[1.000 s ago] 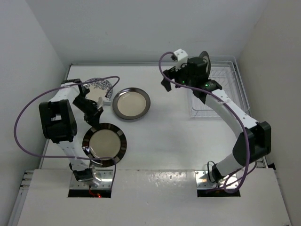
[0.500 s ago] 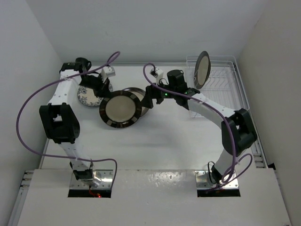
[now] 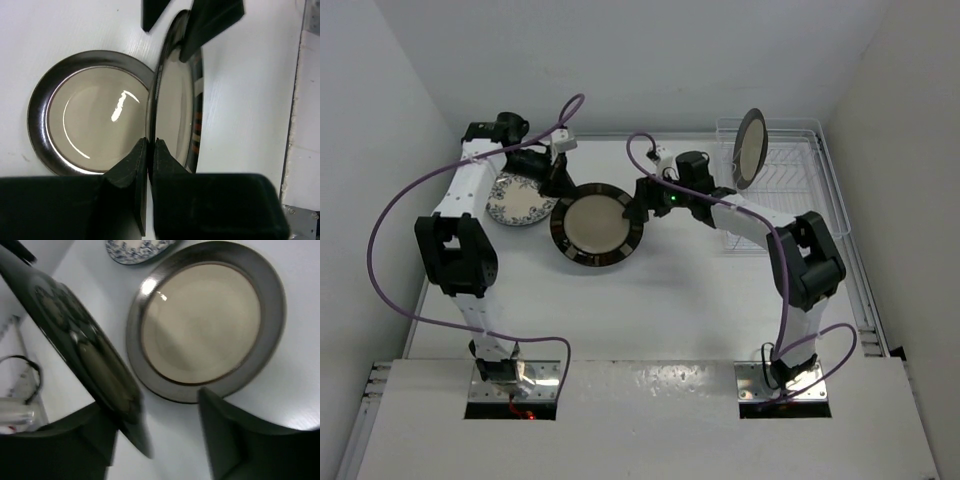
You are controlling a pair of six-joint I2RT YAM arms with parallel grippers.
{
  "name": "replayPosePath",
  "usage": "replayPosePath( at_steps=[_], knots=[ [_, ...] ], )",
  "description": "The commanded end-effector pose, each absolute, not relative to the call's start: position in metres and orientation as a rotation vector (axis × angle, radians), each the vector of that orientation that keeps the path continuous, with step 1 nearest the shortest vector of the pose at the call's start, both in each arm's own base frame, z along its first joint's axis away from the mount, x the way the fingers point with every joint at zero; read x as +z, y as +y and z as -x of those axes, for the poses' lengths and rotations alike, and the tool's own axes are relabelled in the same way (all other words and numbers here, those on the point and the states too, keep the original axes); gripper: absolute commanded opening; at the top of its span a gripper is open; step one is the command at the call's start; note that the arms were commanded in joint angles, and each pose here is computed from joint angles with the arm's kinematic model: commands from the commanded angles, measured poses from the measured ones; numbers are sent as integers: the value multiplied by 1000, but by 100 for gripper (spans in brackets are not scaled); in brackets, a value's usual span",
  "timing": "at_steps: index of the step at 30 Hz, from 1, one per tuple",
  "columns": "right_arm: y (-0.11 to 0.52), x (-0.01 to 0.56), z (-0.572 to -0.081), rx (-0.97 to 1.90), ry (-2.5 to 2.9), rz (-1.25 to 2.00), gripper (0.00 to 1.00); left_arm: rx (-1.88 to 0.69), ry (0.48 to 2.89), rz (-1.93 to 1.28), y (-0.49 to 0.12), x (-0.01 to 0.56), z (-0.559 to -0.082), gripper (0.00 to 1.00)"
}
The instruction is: Load the plates into the dish rack
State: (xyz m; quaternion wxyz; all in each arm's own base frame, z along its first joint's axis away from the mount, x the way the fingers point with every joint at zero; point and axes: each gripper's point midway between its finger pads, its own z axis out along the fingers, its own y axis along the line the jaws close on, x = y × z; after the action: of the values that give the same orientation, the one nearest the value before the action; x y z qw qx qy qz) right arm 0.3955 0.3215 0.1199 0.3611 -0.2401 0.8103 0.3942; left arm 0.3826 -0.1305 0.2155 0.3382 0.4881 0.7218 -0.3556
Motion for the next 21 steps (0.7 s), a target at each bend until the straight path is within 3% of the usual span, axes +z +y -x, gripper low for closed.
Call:
replayPosePath(
  at_steps=[1,5,6,10,14,16,17,20,21],
  knots=[
    [343,167,-412,1106,1903,632,57,-1049,1646,-1245,-156,274,-374,0],
    [353,174,-399,1241,1900,636,16,-1034,1650,-1213,-153,277,-383,0],
    [355,183,-397,1273,1873,612,2,-1038,1639,-1203,-154,280,-386,0],
    [345,213,-390,1319,1796,555,0,-1031,1685,-1136,-150,278,-398,0],
    [326,250,-402,1319,1714,427,0,-932,1800,-1055,-144,270,-422,60],
    [314,266,-406,1321,1682,369,0,-938,1806,-1040,-144,271,-425,68],
    [306,273,-413,1307,1668,346,0,-938,1805,-1032,-144,272,-427,85],
    [291,286,-422,1266,1652,286,0,-871,1819,-992,-140,282,-438,100],
    [287,288,-424,1260,1653,261,0,-848,1828,-977,-137,284,-442,100]
  ],
)
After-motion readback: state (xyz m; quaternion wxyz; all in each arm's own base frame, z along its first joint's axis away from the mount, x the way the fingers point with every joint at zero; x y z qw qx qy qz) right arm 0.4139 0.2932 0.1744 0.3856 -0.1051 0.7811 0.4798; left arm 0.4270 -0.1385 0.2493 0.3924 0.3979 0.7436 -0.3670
